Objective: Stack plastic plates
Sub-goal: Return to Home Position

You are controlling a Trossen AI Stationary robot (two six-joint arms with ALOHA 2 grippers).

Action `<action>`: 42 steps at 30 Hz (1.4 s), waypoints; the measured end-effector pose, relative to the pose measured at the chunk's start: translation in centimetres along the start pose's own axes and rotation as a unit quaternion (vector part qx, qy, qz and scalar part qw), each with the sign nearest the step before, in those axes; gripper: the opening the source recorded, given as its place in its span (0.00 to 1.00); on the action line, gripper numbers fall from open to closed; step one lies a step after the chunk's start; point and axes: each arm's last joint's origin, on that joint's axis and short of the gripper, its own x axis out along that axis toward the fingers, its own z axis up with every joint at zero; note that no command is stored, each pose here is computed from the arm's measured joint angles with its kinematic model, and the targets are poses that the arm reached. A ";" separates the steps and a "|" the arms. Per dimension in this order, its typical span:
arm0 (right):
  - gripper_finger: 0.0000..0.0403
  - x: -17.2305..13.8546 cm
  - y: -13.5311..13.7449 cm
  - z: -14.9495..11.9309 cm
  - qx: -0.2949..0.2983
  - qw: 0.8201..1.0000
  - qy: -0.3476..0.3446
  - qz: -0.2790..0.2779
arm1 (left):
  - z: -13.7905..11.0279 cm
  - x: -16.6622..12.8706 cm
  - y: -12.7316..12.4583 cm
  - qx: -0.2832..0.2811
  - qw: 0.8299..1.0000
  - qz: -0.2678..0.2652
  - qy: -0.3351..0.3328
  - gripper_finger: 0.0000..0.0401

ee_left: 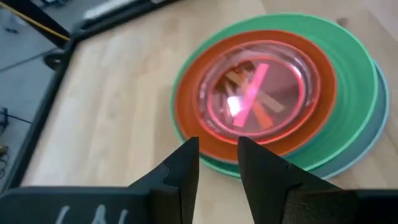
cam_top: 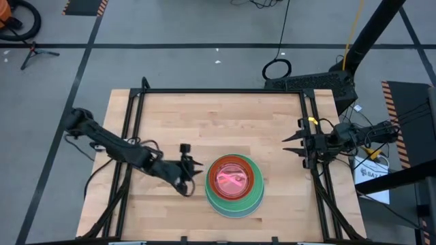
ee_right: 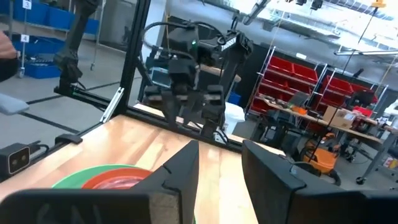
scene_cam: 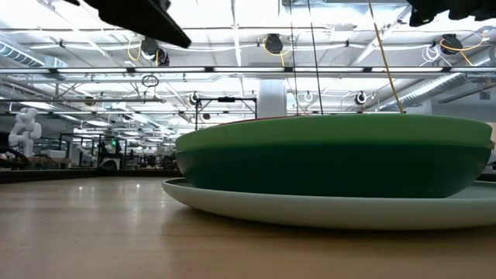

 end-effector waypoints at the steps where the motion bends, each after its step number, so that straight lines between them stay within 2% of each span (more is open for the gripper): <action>1: 0.28 -0.1 0.0 -0.2 0.001 1.000 -0.001 0.000 | -0.4 -0.5 0.3 -0.004 1.000 0.005 -0.010 0.29; 10: 0.28 -0.3 0.3 -1.0 -0.003 1.000 -0.019 -0.007 | -3.9 -4.0 3.1 -0.048 0.995 0.038 -0.077 0.29; 22: 0.28 -0.6 0.1 -1.3 -0.015 1.000 -0.013 -0.016 | -8.0 -6.5 6.0 -0.095 0.986 0.085 -0.109 0.29; 26: 0.28 -0.6 0.0 -1.9 -0.006 1.000 -0.001 -0.029 | -9.4 -6.9 6.6 -0.112 0.982 0.099 -0.114 0.29; 29: 0.28 -0.7 0.0 -3.0 -0.004 0.998 0.012 -0.060 | -10.2 -7.2 6.8 -0.123 0.979 0.104 -0.122 0.29; 33: 0.28 -1.3 -0.2 -3.3 0.003 0.997 -0.004 -0.079 | -10.9 -7.6 7.0 -0.132 0.977 0.111 -0.129 0.29; 42: 0.28 -1.5 -0.2 -4.0 0.020 0.996 0.027 -0.085 | -13.1 -7.9 7.0 -0.148 0.972 0.119 -0.139 0.29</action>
